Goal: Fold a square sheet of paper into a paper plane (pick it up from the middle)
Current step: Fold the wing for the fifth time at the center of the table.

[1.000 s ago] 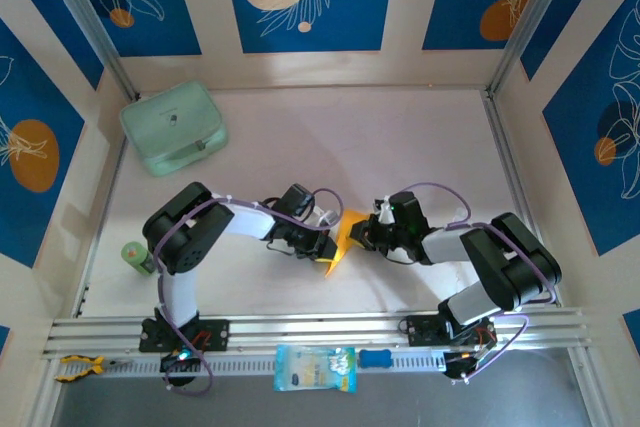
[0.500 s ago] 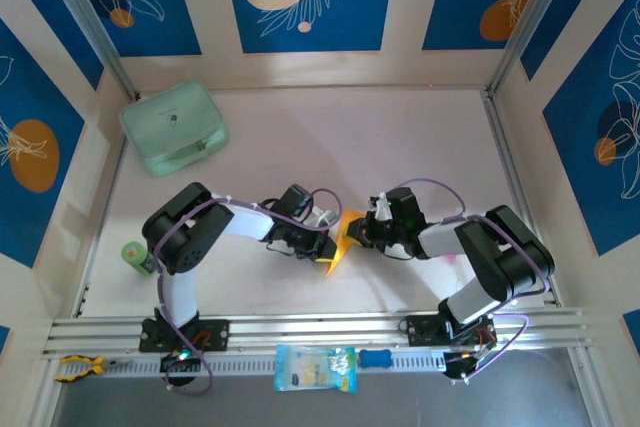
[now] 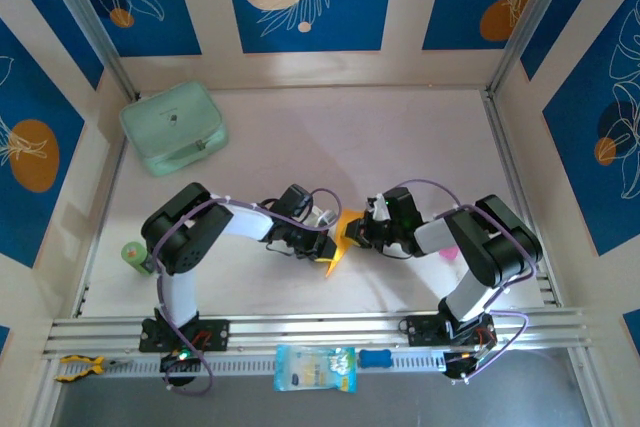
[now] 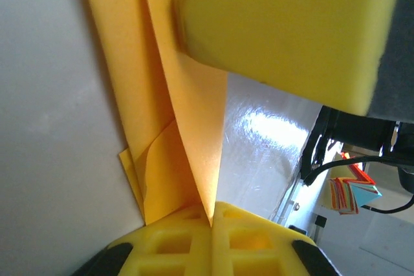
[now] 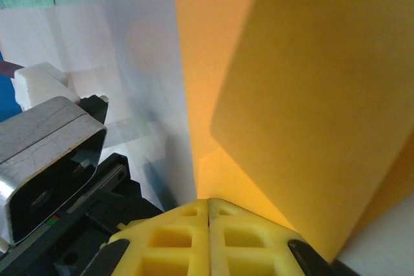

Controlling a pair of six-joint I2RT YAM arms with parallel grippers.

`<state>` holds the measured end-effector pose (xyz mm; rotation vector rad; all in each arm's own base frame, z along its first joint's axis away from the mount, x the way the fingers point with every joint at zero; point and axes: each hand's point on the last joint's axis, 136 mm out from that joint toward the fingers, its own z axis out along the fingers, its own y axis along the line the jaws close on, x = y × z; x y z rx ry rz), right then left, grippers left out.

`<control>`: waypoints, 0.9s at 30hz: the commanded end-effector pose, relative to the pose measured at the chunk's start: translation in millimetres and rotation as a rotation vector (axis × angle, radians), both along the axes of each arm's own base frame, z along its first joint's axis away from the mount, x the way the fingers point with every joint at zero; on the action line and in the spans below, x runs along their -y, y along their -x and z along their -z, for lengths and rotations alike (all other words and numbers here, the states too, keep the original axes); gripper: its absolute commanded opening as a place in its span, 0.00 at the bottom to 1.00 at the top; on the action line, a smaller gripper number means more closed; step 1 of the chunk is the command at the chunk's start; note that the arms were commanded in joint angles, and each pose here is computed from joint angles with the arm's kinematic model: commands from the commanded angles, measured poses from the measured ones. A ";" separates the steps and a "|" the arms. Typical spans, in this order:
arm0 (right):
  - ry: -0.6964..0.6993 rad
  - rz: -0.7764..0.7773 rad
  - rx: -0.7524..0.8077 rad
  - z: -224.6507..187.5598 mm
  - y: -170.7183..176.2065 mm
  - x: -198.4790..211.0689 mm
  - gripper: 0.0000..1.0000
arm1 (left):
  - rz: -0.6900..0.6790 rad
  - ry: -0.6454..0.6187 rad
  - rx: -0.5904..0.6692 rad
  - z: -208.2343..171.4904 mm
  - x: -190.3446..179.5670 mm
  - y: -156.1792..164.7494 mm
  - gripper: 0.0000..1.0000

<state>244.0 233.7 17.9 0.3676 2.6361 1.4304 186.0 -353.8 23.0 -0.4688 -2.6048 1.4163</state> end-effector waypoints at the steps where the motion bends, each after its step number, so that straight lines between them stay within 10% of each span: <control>1: 0.090 0.042 -0.101 27.4 9.1 14.4 0.06 | -0.054 -0.116 0.007 18.2 -25.6 -7.0 0.15; 19: 0.137 0.025 -0.137 31.8 11.6 10.9 0.06 | 0.095 -0.140 0.010 8.2 -26.5 27.4 0.00; 27: 0.153 0.026 -0.141 33.4 13.9 11.5 0.06 | 0.108 -0.195 0.025 11.0 -33.8 32.2 0.17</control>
